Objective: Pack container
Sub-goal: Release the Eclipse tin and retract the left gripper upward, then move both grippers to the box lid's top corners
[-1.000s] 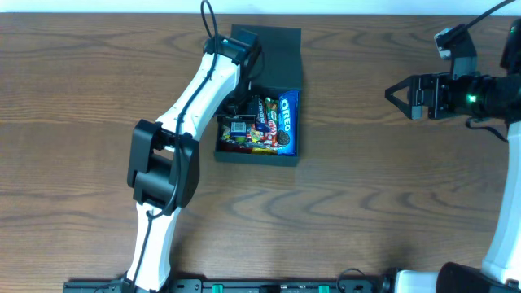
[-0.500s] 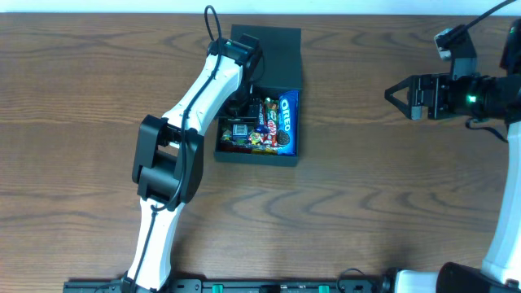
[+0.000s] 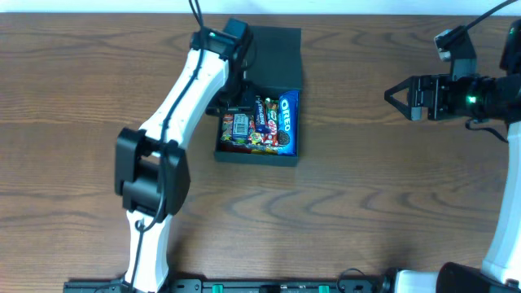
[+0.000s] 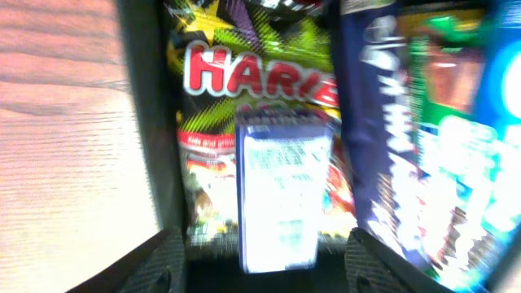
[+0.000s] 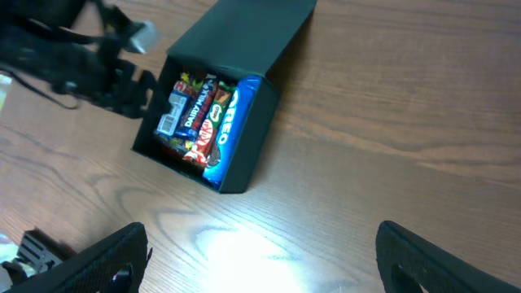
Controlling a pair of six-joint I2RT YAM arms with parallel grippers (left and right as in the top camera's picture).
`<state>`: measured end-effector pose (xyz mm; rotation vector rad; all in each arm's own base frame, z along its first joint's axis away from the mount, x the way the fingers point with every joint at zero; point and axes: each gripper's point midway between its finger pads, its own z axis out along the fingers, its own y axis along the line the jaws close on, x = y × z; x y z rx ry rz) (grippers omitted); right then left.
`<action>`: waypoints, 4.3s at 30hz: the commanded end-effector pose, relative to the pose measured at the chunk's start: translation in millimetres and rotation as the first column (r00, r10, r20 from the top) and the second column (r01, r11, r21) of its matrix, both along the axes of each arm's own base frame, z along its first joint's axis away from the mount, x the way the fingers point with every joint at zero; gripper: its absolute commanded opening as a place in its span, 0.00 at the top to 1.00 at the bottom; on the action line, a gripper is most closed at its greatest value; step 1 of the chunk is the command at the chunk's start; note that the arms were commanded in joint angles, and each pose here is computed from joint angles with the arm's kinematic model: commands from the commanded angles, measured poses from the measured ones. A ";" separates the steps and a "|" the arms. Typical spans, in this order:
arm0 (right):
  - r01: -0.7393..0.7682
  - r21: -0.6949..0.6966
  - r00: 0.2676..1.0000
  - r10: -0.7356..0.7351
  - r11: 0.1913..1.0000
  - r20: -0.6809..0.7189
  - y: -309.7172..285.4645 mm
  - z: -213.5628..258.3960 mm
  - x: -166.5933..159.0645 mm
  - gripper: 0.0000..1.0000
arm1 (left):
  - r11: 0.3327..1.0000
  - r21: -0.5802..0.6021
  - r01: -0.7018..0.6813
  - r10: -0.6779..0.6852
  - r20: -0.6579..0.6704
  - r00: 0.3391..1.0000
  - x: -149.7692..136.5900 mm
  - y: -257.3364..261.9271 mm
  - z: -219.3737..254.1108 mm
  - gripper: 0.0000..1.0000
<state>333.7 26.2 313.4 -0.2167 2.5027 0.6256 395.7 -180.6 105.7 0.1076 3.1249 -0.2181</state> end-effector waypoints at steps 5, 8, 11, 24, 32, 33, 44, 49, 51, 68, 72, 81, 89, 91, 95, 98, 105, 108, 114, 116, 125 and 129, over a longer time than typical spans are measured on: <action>-0.006 0.013 1.000 0.006 1.000 -0.008 4.5 0.5 -1.5 0.13 | 0.998 -0.049 0.045 -0.037 0.145 0.989 6.2 -1.6 48.8 0.62; -0.006 0.013 1.000 0.006 1.000 -0.011 4.7 0.2 -2.1 0.14 | 0.992 -0.111 0.062 -0.048 0.127 0.991 5.0 -14.7 46.0 0.87; -0.005 0.015 1.000 0.006 1.000 -0.019 4.9 -0.5 -3.7 0.16 | 0.976 -0.183 0.120 -0.103 0.102 0.989 1.9 -35.1 36.7 0.94; -0.005 0.021 0.999 0.006 1.000 -0.048 6.0 -3.2 -9.4 0.17 | 0.939 -0.208 0.273 -0.267 0.057 0.962 -16.0 -75.9 3.8 0.94; -0.005 0.022 0.999 0.006 1.000 -0.051 6.2 -3.4 -9.9 0.17 | 0.963 -0.138 0.230 -0.231 0.005 0.973 -21.9 -61.1 -14.8 0.94; -0.005 0.022 0.999 0.006 1.000 -0.050 6.1 -3.3 -9.7 0.17 | 0.964 -0.135 0.229 -0.232 0.000 0.973 -23.0 -60.5 -16.6 0.94; -0.005 0.021 0.999 0.006 1.000 -0.047 6.0 -3.1 -9.2 0.16 | 0.969 -0.106 0.225 -0.230 -0.031 0.973 -29.9 -52.8 -38.7 0.94; -0.005 0.021 0.999 0.006 1.000 -0.048 6.0 -3.1 -9.3 0.16 | 0.972 -0.076 0.223 -0.226 -0.036 0.973 -30.9 -47.1 -45.7 0.94; -0.005 0.021 0.999 0.006 1.000 -0.048 6.0 -3.1 -9.3 0.16 | 0.973 -0.080 0.217 -0.220 -0.037 0.975 -30.8 -47.9 -45.4 0.94; -0.006 0.002 0.999 0.006 1.000 0.042 2.4 5.2 8.5 0.27 | 0.984 -0.171 0.041 0.021 0.348 0.937 40.4 -11.8 80.5 0.94; 0.025 0.016 0.998 -0.026 1.000 0.065 -1.0 5.7 24.6 0.75 | 0.976 -0.200 -0.091 0.160 0.361 0.919 65.6 28.0 81.5 0.94; -0.012 0.227 0.997 0.028 0.974 -0.068 37.5 -61.5 101.0 0.98 | 0.909 -0.367 -0.199 0.296 0.232 0.926 108.8 62.7 22.1 0.94; 0.067 0.422 0.963 0.052 0.904 -0.266 74.2 -165.8 161.2 0.98 | 0.811 -0.503 -0.297 0.411 0.131 0.902 141.7 69.0 -21.4 0.94; 0.117 0.450 0.944 0.041 0.885 -0.326 79.9 -192.0 170.3 0.98 | 0.789 -0.527 -0.315 0.429 0.105 0.897 148.8 67.0 -27.2 0.94; 0.190 0.484 0.911 0.030 0.854 -0.411 91.5 -233.3 182.2 0.98 | 0.766 -0.560 -0.316 0.417 0.059 0.907 162.7 59.2 -40.5 0.94; 0.204 0.488 0.902 0.030 0.849 -0.430 102.1 -251.7 188.0 0.98 | 0.763 -0.555 -0.331 0.422 0.040 0.906 173.2 59.0 -48.4 0.94; 0.239 0.504 0.888 0.024 0.830 -0.460 125.1 -273.9 198.2 0.98 | 0.706 -0.608 -0.363 0.422 -0.051 0.905 181.6 45.9 -62.1 0.94; 0.235 0.502 0.884 0.031 0.832 -0.466 133.0 -282.1 197.6 0.99 | 0.709 -0.592 -0.384 0.418 -0.086 0.904 175.9 42.9 -74.6 0.94; 0.269 0.496 0.863 0.022 0.826 -0.505 140.0 -300.7 197.5 0.98 | 0.720 -0.580 -0.381 0.410 -0.086 0.908 173.2 40.1 -77.8 0.94; 0.268 0.500 0.864 0.025 0.823 -0.503 142.8 -302.7 198.7 0.98 | 0.722 -0.577 -0.382 0.406 -0.094 0.909 171.3 37.7 -80.2 0.94; 0.145 0.601 0.919 0.119 0.786 -0.377 174.1 -277.7 210.3 0.98 | 0.718 -0.605 -0.344 0.375 -0.079 0.923 172.7 24.8 -78.7 0.94; 0.071 0.655 0.933 0.182 0.753 -0.310 180.9 -262.8 211.1 0.98 | 0.695 -0.664 -0.274 0.332 -0.041 0.942 178.0 16.8 -68.1 0.94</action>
